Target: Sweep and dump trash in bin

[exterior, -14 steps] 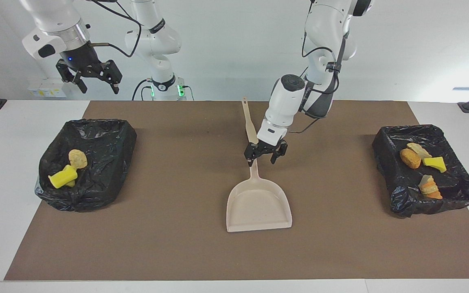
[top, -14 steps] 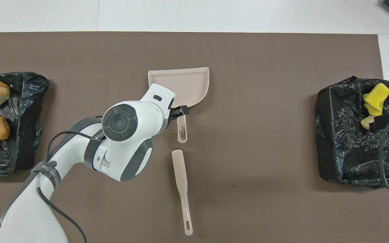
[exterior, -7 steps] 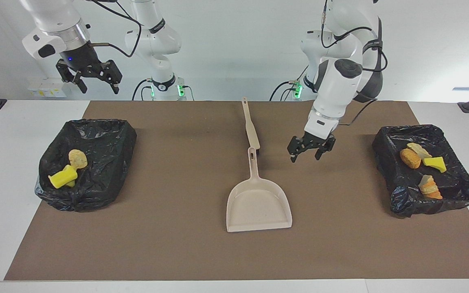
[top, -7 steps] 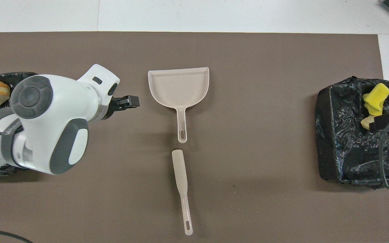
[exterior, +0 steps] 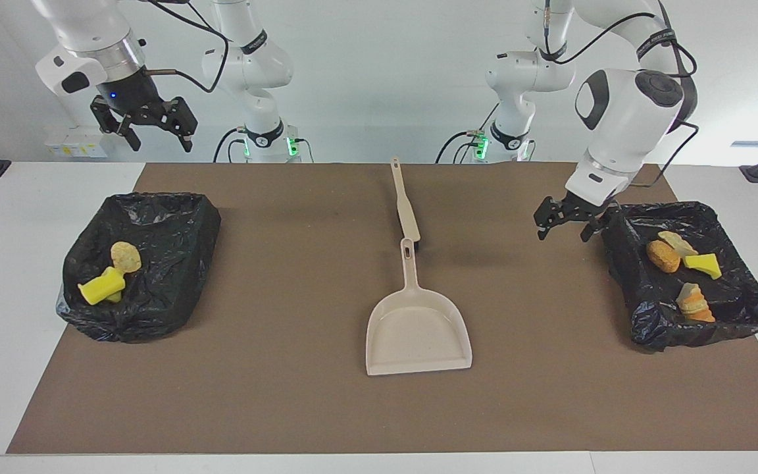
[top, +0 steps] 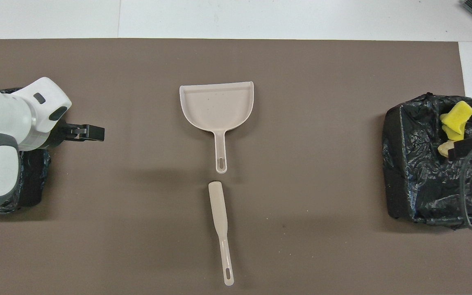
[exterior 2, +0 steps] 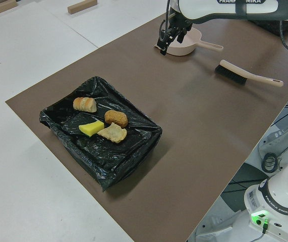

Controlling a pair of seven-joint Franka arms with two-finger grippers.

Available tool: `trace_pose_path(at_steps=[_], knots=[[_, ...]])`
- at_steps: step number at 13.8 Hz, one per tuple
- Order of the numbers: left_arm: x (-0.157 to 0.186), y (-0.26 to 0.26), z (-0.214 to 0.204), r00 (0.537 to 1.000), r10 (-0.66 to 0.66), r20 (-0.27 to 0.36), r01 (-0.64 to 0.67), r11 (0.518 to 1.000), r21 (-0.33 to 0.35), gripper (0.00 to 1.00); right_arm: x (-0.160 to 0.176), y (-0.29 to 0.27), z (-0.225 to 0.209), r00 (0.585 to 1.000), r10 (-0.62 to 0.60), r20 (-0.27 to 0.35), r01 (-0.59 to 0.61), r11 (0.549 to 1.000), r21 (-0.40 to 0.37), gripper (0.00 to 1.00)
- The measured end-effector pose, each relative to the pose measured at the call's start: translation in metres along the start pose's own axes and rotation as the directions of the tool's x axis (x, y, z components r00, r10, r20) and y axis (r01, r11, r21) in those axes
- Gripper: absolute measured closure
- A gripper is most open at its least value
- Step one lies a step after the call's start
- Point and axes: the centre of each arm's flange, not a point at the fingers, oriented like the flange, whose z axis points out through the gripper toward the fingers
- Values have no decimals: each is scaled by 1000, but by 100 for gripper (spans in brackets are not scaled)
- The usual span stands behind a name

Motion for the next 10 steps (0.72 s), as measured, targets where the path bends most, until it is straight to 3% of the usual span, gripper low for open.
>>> trace_pose_path(at_steps=[5, 10], knots=[[-4, -38, -77, 999, 30, 27, -30, 1000, 5, 0, 0, 0, 0, 1000, 0, 0, 0, 1000, 0, 0], [-19, -38, -130, 993, 56, 103, -64, 995, 79, 0, 0, 0, 0, 1000, 0, 0, 0, 1000, 0, 0]])
